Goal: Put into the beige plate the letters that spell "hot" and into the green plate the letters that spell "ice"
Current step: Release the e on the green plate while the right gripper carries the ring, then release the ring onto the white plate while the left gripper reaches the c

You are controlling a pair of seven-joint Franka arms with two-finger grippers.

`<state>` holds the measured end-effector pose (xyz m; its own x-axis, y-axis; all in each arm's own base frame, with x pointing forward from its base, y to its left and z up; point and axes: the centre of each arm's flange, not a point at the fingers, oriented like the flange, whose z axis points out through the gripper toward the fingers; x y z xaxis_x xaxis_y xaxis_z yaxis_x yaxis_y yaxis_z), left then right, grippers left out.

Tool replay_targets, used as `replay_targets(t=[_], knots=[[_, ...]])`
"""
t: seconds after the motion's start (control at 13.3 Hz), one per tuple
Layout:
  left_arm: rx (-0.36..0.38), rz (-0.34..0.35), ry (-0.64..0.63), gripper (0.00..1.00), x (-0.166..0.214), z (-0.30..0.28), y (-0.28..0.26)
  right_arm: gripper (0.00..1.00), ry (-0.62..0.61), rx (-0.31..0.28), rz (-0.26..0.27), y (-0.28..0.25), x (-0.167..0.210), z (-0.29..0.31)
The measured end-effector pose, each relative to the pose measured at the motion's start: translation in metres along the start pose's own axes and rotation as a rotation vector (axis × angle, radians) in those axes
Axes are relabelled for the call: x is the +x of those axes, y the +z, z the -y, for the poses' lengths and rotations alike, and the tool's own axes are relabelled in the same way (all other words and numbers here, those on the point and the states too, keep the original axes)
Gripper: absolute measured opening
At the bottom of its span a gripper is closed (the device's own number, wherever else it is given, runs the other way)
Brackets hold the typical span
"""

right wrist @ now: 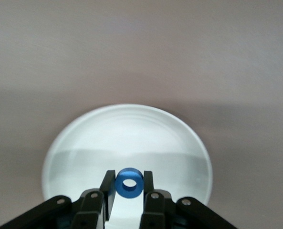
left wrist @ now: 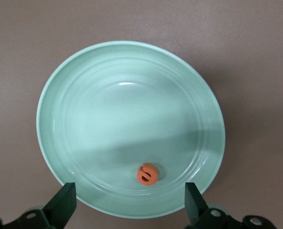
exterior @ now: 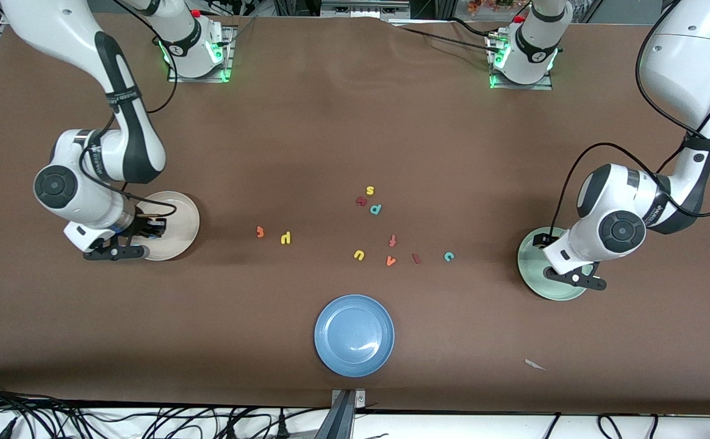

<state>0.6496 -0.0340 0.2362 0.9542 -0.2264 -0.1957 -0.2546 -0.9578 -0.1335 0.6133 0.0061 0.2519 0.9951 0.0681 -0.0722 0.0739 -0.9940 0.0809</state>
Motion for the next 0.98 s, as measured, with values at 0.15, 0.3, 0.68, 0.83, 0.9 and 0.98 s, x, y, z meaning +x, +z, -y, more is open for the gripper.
replay_targets(t=[0.15,0.3,0.68,0.83,0.9,0.98], knots=[[-0.015,-0.007,0.001,1.00,0.003,-0.018,-0.005,0.27,-0.001,-0.005,0.033,0.023,-0.003,-0.020],[-0.055,-0.006,-0.028,1.00,0.006,-0.044,-0.009,0.27,-0.002,-0.009,0.050,0.038,-0.005,-0.028],[-0.083,-0.027,-0.166,1.00,0.012,-0.122,-0.019,0.67,0.008,0.022,0.052,0.031,-0.002,-0.005],[-0.087,-0.034,-0.218,1.00,0.014,-0.149,-0.017,0.85,-0.019,0.052,0.033,0.010,0.002,0.035],[-0.095,-0.046,-0.242,1.00,0.016,-0.158,-0.015,0.85,-0.038,0.067,0.021,0.000,0.002,0.056],[-0.104,-0.054,-0.263,1.00,0.017,-0.168,-0.011,0.85,-0.057,0.080,0.011,-0.008,0.001,0.076]])
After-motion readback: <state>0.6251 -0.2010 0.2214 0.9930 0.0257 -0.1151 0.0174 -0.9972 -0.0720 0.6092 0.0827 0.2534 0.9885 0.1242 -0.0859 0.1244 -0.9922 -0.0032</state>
